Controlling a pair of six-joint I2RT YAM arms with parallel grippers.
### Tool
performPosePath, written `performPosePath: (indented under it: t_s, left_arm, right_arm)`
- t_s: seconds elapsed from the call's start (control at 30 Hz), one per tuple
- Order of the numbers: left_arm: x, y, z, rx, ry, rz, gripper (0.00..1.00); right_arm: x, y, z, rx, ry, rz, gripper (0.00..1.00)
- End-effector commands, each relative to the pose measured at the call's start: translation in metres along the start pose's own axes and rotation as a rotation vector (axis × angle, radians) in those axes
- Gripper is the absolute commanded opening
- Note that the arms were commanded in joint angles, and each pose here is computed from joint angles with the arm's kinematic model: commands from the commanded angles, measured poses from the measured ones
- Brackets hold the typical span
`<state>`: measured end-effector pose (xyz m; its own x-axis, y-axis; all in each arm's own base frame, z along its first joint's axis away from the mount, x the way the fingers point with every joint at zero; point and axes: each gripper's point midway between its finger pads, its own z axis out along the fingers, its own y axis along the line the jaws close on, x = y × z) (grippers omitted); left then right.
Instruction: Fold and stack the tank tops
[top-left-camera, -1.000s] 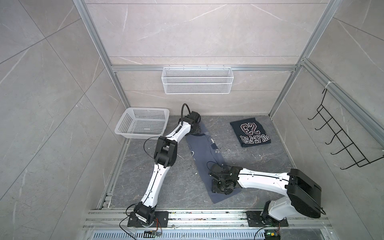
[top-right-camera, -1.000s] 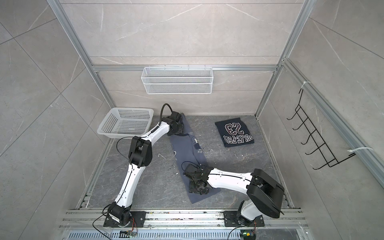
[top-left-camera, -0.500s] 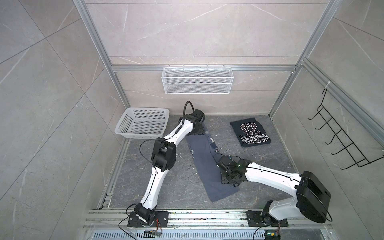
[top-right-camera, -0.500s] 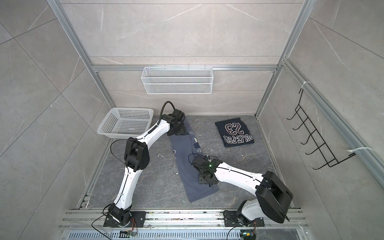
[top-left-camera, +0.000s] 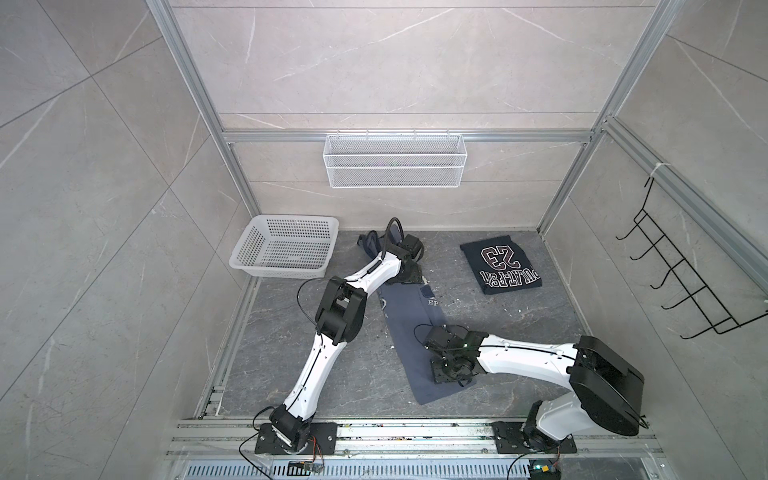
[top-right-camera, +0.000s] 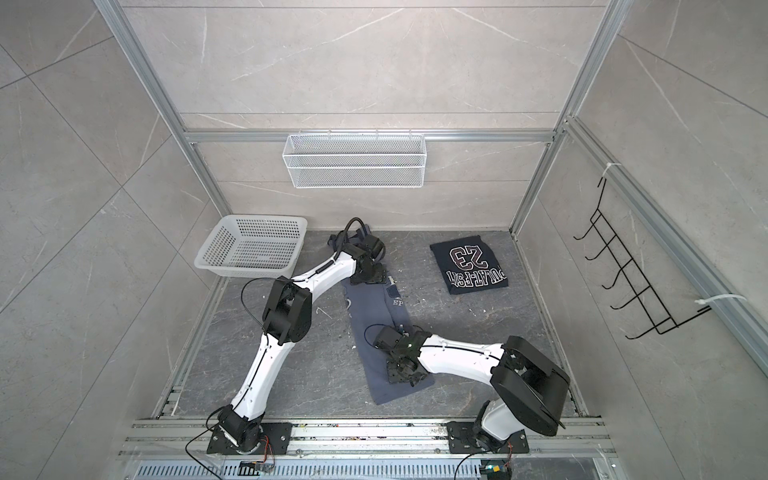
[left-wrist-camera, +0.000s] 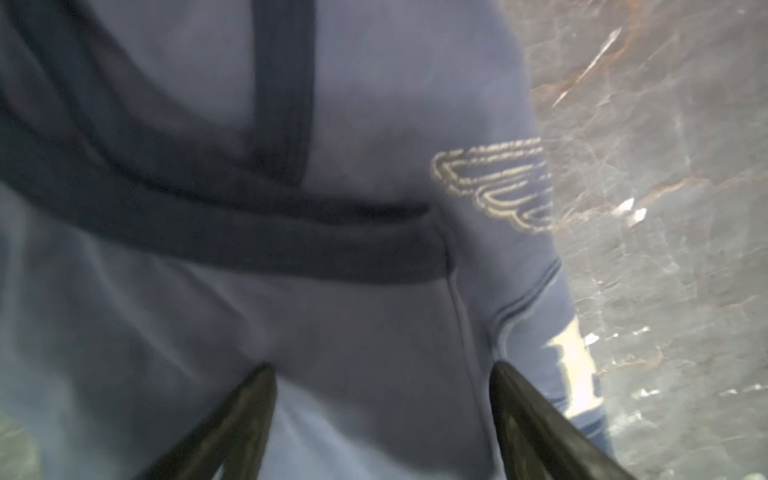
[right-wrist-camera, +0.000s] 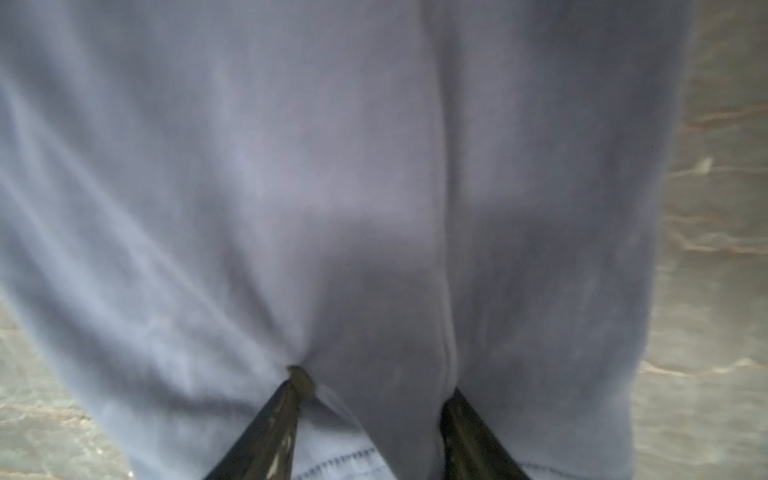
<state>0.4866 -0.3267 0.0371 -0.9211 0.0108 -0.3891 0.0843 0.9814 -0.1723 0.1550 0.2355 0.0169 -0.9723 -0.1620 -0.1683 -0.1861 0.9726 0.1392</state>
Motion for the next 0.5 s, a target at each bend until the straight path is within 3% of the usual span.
performPosePath:
  t_s: [0.0,0.13,0.27,0.47]
  left_arm:
    - [-0.007,0.003,0.016,0.023,0.004,0.008,0.83]
    - [-0.008,-0.005,0.022,0.052,0.012,0.037,0.83]
    - [-0.009,-0.01,0.017,0.075,0.018,0.05,0.84]
    - [-0.022,-0.022,-0.045,0.122,0.008,0.073,0.86]
  right_arm:
    - [0.03,0.033,0.013,-0.068,0.085,0.002,0.54]
    - [0.041,0.062,0.013,-0.108,0.089,-0.029,0.54]
    - [0.039,0.061,0.005,-0.09,0.057,-0.016,0.55]
    - [0.022,0.051,-0.041,-0.104,-0.062,-0.053,0.61]
